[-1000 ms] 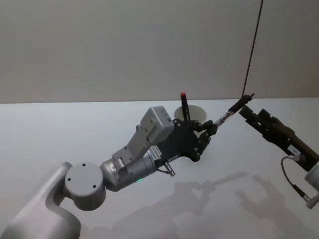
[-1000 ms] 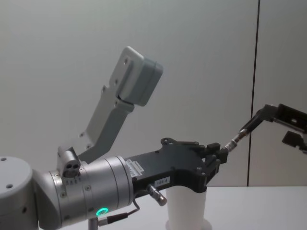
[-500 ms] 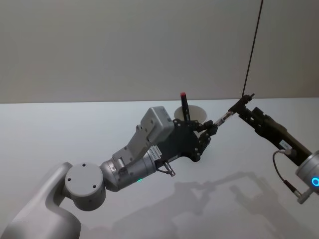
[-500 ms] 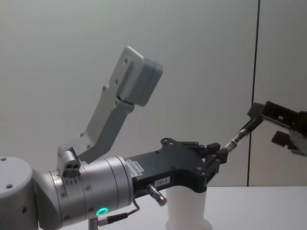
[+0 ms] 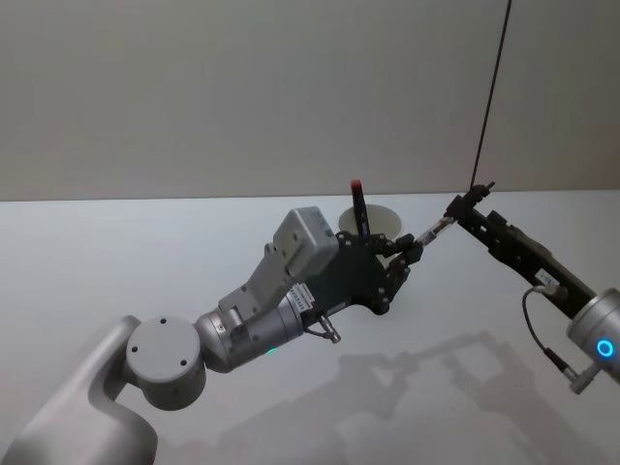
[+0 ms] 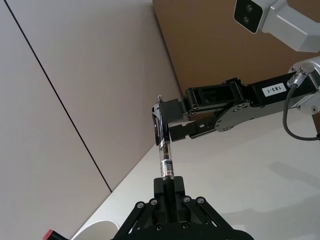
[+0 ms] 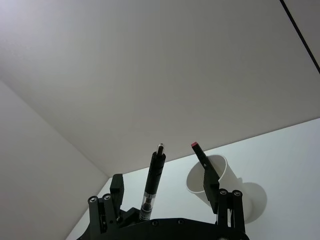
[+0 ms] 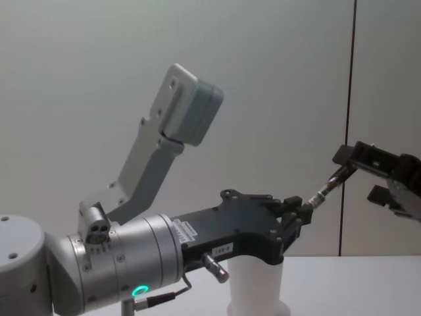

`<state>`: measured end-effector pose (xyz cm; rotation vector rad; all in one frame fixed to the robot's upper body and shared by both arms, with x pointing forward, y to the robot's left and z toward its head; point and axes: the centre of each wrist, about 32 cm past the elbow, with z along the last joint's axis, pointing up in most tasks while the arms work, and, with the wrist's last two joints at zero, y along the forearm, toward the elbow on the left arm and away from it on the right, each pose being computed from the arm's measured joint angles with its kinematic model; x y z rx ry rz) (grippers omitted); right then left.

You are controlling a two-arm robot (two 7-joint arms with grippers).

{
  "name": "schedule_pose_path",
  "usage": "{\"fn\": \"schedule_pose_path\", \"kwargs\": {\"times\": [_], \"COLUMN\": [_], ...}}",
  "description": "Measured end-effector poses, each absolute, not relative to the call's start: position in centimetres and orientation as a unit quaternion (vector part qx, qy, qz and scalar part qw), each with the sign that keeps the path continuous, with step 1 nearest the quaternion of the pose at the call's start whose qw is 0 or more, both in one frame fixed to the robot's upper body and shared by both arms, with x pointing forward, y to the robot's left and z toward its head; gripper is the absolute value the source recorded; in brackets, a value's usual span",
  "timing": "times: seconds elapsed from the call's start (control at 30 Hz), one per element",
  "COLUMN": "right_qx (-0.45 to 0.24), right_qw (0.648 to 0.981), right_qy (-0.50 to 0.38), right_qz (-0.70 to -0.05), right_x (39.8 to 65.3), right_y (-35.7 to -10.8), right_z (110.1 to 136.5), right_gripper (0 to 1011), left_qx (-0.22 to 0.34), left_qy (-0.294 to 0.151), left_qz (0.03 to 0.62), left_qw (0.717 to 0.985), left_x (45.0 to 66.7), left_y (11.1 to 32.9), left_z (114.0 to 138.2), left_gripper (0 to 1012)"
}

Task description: Place the pen into the pen holder.

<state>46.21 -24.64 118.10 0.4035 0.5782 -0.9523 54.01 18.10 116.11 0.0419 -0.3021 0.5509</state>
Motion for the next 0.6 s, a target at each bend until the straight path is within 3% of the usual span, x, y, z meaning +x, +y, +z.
{"fn": "schedule_pose_path", "kwargs": {"times": [0.6], "right_qx": [0.196], "right_qw": [0.821], "right_qy": [0.285], "right_qz": [-0.454], "right_x": [46.11], "right_y": [-24.18], "right_z": [118.57], "right_gripper": [1002], "left_qx": [0.021], "left_qy": [-0.149], "left_qz": [0.271], "left_qw": [0.951], "left_x": [54.01], "left_y": [18.10], "left_z": [116.11], "left_gripper": [120]}}
